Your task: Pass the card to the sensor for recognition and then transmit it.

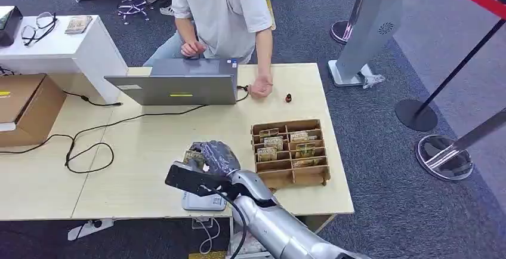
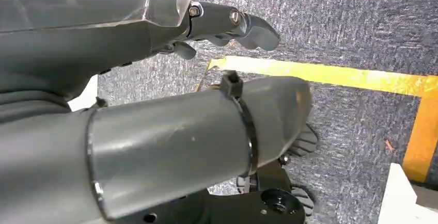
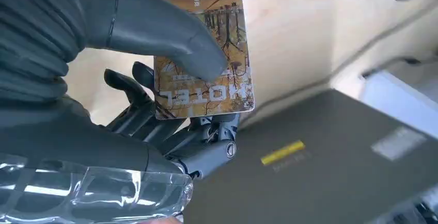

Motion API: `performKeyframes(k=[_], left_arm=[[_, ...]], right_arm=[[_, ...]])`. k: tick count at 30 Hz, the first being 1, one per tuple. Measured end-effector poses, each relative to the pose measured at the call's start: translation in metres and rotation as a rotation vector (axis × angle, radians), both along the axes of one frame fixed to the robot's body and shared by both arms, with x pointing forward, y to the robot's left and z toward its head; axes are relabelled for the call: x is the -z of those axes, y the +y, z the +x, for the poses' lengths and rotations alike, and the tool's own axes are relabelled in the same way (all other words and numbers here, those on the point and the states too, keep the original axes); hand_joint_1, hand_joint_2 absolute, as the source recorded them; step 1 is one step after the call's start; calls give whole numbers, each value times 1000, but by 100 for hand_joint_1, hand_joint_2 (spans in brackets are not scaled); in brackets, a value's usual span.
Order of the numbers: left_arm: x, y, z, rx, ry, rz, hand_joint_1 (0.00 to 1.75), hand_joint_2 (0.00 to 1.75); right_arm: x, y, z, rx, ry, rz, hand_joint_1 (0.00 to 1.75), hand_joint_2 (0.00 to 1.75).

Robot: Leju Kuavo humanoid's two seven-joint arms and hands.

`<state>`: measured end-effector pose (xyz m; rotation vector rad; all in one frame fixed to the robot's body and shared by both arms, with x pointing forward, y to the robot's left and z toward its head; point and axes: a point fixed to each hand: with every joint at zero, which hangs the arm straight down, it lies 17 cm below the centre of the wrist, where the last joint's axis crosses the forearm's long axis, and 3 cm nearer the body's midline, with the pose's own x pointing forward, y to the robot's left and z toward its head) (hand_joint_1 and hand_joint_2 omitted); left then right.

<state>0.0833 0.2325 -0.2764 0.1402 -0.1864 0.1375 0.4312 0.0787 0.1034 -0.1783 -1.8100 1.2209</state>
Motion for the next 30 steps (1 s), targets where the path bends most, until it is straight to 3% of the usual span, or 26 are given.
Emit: performKeyframes(k=[6,14,21,30], left_arm=[[0,2,0,-5,-6,9,0,0],[0,3,0,-6,-9,12,0,0],[0,3,1,12,-11,15,0,0],[0,2,1,37,-10,18,0,0]], right_arm=[[-48,-11,8,23,-93,122,175,175],[-123,-43,17,134,-435,175,175,175],[-170,-55,32,201,-728,47,175,175],[-185,-76,78,293,-836,-161,175,175]])
